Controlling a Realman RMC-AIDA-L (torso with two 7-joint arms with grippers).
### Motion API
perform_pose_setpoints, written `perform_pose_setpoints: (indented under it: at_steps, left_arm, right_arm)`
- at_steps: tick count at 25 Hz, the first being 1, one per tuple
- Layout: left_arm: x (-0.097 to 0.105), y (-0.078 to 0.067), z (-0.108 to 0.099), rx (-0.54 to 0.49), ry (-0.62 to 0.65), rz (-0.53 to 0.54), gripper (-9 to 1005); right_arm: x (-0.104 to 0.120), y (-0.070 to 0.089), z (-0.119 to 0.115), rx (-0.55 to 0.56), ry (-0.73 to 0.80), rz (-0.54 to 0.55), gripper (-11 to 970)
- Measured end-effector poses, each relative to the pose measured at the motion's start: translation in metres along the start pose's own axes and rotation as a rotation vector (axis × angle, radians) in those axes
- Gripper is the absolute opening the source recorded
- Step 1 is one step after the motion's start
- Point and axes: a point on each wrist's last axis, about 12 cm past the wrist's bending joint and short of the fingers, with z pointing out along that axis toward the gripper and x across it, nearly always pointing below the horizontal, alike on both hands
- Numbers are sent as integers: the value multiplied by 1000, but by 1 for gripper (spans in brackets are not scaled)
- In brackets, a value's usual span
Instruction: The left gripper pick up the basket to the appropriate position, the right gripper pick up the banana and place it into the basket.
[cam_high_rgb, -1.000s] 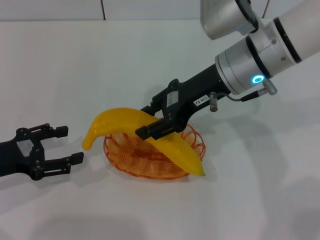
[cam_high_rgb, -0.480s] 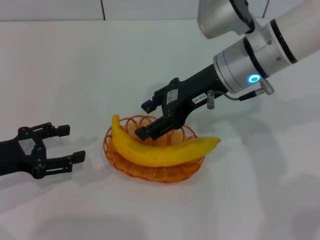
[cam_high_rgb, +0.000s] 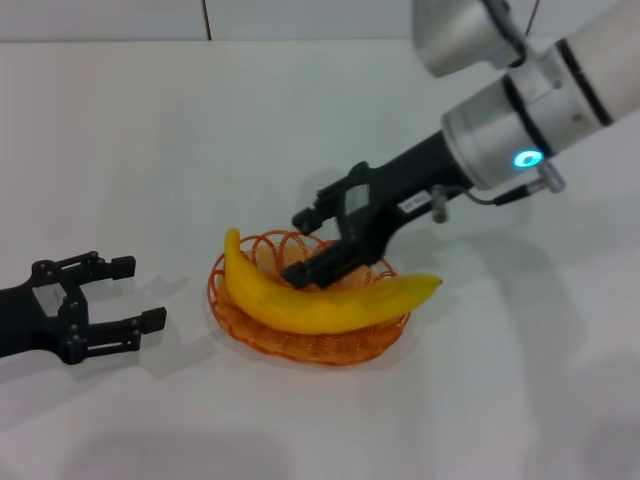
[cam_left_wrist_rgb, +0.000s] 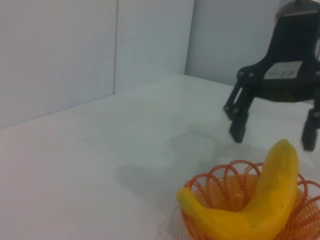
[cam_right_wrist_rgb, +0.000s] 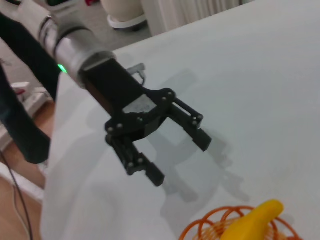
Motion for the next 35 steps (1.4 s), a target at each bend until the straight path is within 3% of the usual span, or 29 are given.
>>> perform_pose_setpoints:
  at_steps: [4,9,13,17,24,30,35]
  left_arm:
    - [2,-1,-2,-4,2,-3,830]
    - [3,-2,-3,-8,0,3,830]
    - [4,-2,-3,-7,3,6,831]
    - [4,-2,-3,-7,3,6,831]
    - [5,-3,-4,-10,5,6,830]
    - [7,-5,-5,11,21,15,830]
    - [12,-9,-8,19,32,46,830]
  right_arm:
    - [16,5,-29,-7,-77,19,766]
    - [52,11,-77,64,-209,29,764]
    - [88,19,-97,111,-277,-67,764]
    - [126,23,-103,162,-314,-114,765]
    - [173,25,-101,143,-316,-127,767]
    - [197,26,-92,184,-226,-182,828]
    - [201,26,-88,210,-230,-181,824]
